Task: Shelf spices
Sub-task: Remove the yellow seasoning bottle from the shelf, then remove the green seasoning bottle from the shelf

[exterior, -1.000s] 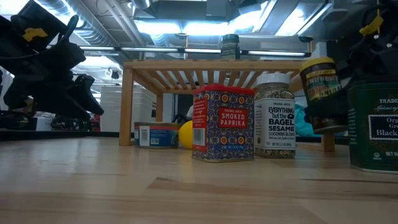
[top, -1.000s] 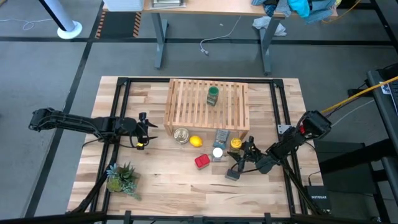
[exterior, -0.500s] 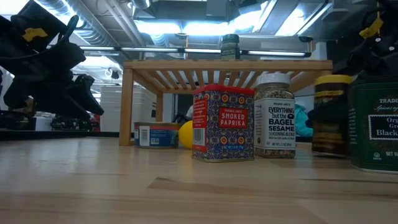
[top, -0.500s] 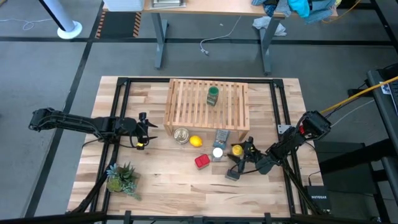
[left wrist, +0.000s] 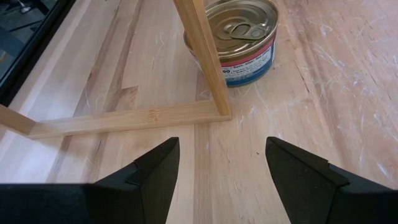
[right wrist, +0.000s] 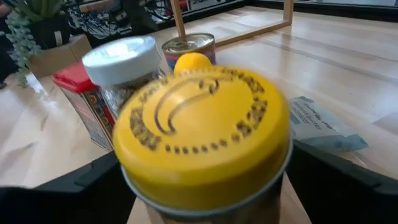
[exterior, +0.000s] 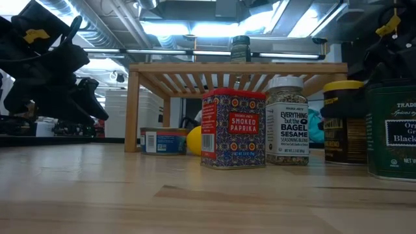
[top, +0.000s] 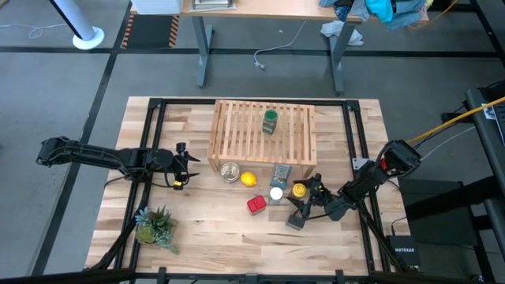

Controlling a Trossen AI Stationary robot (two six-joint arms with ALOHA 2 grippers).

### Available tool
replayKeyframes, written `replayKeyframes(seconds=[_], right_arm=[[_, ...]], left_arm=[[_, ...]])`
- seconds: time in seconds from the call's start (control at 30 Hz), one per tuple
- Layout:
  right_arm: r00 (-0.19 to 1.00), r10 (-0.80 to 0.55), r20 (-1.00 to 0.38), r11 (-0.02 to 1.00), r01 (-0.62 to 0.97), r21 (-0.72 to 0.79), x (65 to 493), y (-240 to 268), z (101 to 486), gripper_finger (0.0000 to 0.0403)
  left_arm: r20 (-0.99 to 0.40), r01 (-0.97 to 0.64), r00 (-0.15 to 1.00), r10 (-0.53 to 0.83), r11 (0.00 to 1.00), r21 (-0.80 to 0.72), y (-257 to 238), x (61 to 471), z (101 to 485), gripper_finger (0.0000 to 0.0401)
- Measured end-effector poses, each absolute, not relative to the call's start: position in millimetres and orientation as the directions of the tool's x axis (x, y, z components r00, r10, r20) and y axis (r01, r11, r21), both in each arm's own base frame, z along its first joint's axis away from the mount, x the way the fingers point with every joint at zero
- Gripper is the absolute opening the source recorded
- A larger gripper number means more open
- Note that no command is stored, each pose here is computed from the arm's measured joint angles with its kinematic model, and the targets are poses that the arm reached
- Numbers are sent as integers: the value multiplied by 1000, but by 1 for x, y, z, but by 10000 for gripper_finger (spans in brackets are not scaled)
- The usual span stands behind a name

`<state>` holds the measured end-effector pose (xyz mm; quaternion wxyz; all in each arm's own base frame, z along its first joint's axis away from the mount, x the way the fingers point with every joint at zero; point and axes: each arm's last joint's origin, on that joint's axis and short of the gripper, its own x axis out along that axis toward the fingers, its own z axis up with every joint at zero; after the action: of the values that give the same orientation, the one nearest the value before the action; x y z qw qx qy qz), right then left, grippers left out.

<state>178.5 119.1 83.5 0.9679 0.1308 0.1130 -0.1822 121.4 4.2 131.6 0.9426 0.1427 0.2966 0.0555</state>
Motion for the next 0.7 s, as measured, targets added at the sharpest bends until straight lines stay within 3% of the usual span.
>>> replayKeyframes(seconds=[0.7], right_arm=[[937, -330, -117, 930, 344, 130, 177, 117, 136, 376]], left_arm=[[-543, -20, 818, 189, 953, 302, 4, 121, 132, 233]])
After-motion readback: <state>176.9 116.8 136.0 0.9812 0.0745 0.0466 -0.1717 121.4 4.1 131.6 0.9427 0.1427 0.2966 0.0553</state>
